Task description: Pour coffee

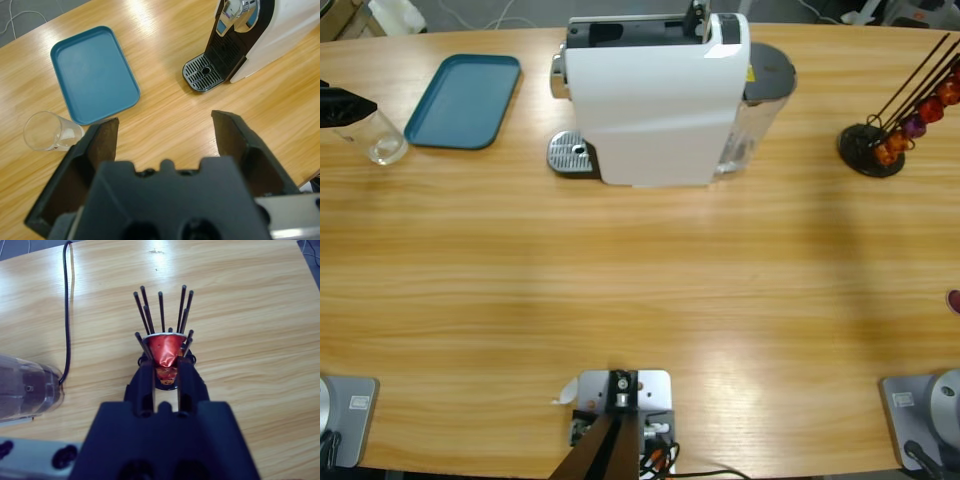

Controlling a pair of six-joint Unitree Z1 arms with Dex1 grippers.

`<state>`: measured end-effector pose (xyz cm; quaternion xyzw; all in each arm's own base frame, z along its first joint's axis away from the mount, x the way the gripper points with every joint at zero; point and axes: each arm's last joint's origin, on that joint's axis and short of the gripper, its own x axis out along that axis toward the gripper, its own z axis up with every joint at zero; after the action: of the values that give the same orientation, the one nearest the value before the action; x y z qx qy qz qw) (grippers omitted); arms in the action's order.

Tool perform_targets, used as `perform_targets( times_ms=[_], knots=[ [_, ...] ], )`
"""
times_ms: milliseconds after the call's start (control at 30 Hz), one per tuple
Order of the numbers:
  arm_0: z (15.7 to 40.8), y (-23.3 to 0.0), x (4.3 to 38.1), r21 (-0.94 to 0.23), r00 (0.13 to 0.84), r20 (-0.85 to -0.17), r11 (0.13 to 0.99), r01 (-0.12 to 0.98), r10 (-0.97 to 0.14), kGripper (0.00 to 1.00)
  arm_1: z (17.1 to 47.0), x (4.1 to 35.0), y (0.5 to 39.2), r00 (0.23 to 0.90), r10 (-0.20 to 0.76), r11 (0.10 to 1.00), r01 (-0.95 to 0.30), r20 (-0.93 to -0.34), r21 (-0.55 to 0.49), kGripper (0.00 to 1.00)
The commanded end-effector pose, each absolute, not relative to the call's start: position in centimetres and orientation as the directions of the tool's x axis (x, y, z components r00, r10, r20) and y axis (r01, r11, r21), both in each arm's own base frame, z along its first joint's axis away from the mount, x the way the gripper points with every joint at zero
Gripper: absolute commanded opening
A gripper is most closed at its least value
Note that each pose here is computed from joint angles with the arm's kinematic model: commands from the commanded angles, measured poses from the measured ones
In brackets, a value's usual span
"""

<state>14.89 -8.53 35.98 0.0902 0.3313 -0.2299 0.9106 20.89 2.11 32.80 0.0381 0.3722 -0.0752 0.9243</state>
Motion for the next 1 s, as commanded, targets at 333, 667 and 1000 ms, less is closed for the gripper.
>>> perform_targets(
  times_ms=[333,667,1000],
  knots=[
    [35.0,-8.1,14.4,0.006,0.664,-0.659,0.88,0.476,-0.355,0.798,32.0,20.6,1.6,0.694,-0.149,0.978,0.207,-0.705,-0.003,0.0],
    [34.8,-8.4,14.7,-0.002,0.652,-0.666,0.875,0.484,-0.362,0.798,34.0,20.0,1.6,0.728,-0.147,0.98,0.197,-0.669,-0.002,0.0],
    [34.7,-8.6,15.0,-0.008,0.643,-0.673,0.872,0.489,-0.367,0.798,37.1,20.9,1.7,0.746,-0.145,0.984,0.177,-0.65,-0.016,0.0]
  ],
)
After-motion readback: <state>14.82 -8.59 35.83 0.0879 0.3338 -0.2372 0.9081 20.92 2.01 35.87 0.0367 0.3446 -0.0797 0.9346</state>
